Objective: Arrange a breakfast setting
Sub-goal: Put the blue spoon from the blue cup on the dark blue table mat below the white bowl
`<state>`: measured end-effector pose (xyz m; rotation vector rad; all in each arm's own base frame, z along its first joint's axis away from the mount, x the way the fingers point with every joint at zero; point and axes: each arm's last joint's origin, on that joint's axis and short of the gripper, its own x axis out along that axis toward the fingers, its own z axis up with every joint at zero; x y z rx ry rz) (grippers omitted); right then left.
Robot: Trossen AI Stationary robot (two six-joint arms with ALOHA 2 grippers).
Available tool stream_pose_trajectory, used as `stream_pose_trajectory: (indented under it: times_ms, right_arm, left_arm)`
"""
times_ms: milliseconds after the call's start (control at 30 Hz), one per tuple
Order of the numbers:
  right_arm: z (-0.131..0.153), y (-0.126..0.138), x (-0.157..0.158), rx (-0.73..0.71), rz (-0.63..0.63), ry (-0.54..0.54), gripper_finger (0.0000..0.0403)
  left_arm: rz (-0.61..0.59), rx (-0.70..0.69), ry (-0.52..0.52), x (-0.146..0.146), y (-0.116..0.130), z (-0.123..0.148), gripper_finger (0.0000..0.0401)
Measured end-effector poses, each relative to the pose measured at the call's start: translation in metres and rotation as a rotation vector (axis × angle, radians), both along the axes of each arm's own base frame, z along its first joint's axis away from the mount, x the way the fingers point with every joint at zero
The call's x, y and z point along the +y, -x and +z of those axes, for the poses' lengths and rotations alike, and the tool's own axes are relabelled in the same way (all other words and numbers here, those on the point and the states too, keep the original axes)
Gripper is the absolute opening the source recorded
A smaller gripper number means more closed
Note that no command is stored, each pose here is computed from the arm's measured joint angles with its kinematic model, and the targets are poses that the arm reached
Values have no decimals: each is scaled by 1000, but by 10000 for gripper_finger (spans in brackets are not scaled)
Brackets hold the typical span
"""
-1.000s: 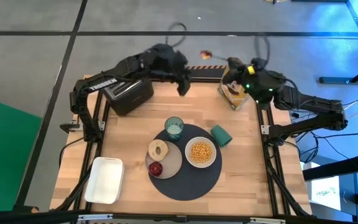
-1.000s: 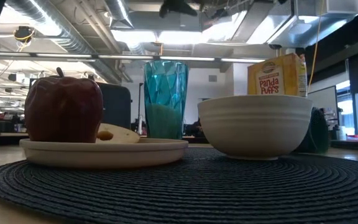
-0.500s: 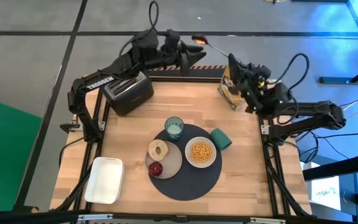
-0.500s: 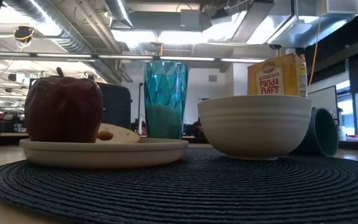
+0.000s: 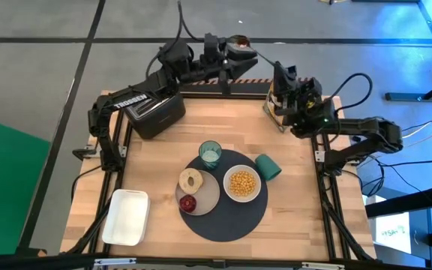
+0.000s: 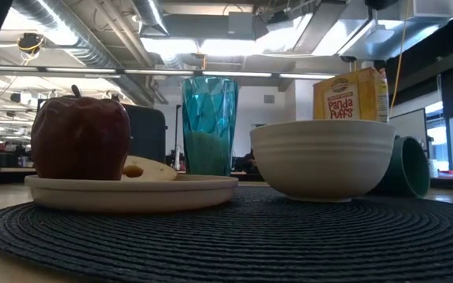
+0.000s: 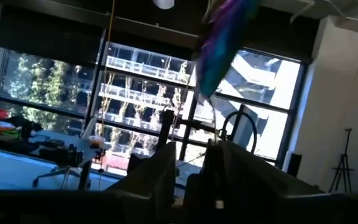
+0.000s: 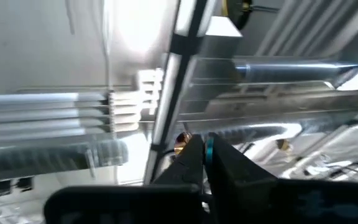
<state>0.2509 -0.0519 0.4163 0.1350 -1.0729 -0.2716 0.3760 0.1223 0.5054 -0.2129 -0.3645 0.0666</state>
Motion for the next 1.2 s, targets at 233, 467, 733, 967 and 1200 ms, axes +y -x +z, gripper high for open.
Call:
stream_pose_trajectory:
  times_ms: [233,467,733,967,1200]
  right_arm:
    - [8,-12,-1,-7,24,47,1]
    - [9,-12,-1,-4,29,56,1]
    - [9,-13,-1,-4,57,60,1]
    - [8,-15,-1,200,47,21,45]
    - [-11,-5,-1,737,-19,-103,131]
  left_arm:
    - [-29,-50,-69,-7,0,5,120]
    - [-51,-143,-103,-13,5,15,79]
    - [-74,-138,-97,-13,5,15,7]
    - [-42,-2,-29,-9,20,16,3]
    - [-23,417,107,-7,62,2,2]
